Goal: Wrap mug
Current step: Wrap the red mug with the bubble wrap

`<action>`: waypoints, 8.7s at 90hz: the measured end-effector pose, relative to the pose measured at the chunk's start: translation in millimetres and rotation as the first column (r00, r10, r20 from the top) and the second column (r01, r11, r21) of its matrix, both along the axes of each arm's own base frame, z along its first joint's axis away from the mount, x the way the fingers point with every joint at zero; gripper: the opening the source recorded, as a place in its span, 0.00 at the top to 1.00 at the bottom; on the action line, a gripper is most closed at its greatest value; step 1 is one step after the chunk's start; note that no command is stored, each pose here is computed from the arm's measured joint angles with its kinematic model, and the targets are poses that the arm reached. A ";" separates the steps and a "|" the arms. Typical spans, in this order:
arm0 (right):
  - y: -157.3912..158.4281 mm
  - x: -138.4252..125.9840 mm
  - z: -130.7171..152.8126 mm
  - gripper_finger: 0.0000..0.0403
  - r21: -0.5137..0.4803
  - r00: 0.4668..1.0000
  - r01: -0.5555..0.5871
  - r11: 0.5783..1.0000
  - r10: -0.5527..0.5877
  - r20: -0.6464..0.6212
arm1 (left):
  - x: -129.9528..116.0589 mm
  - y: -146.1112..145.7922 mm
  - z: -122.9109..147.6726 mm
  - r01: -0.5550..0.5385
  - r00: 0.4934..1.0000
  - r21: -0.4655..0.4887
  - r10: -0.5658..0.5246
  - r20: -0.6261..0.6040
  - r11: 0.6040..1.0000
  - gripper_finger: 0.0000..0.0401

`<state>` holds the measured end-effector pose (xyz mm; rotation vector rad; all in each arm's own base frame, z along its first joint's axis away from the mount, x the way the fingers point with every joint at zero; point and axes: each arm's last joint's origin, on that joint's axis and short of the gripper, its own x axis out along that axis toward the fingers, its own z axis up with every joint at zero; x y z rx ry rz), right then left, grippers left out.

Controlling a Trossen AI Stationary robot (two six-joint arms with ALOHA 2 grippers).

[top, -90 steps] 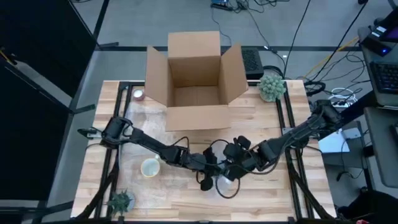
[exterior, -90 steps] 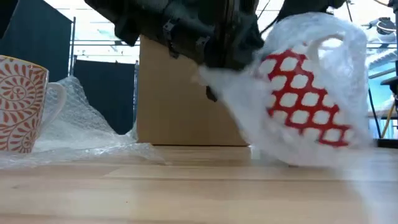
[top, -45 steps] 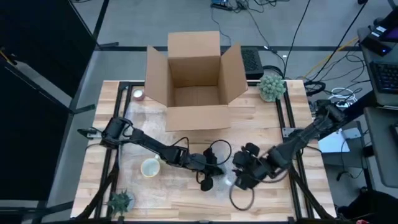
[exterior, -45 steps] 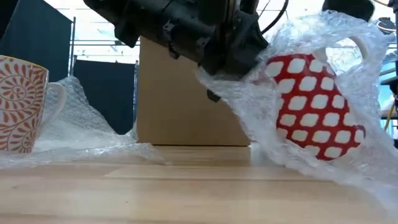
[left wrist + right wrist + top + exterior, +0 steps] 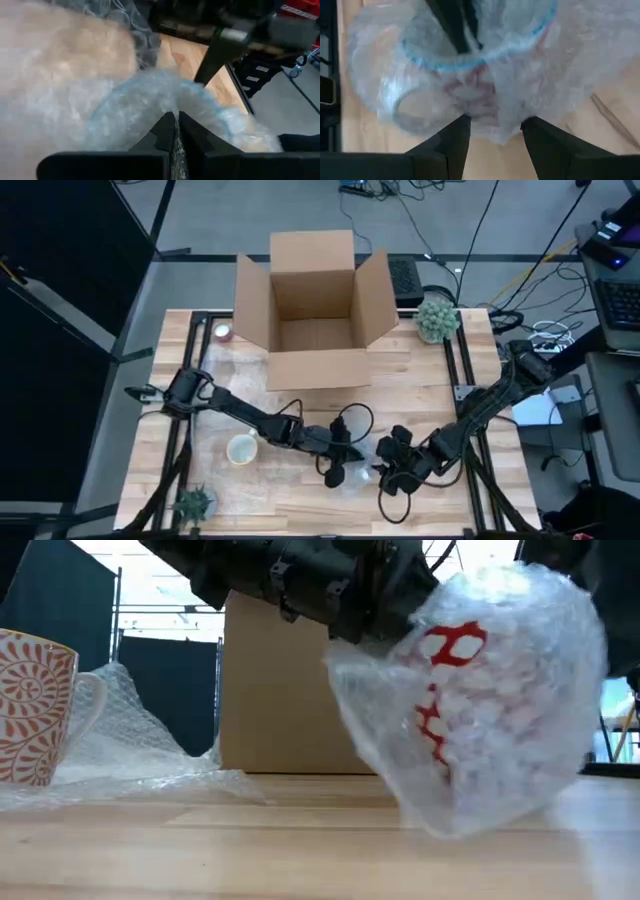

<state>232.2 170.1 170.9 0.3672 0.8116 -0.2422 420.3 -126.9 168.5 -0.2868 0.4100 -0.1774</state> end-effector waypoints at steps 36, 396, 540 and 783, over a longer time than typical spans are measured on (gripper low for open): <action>-19.2 -16.8 59.5 0.59 -0.021 0.993 -0.048 0.999 0.045 -0.109 | 1.0 -0.1 -3.1 0.001 1.000 0.008 -0.001 -0.016 1.000 1.00; -23.1 36.5 28.6 1.00 -0.081 0.993 -0.112 0.990 0.108 -0.047 | -18.9 -14.7 39.5 0.024 0.991 0.153 -0.043 0.124 0.988 0.57; -16.2 68.5 45.1 1.00 -0.097 0.959 -0.279 0.955 0.273 -0.071 | -29.2 -19.9 16.3 0.024 0.992 0.199 0.002 -0.126 0.980 0.58; -15.1 80.7 92.8 1.00 -0.103 0.893 -0.326 0.940 0.271 -0.359 | -21.1 -5.8 0.9 -0.082 0.980 0.104 0.099 -0.174 0.991 0.58</action>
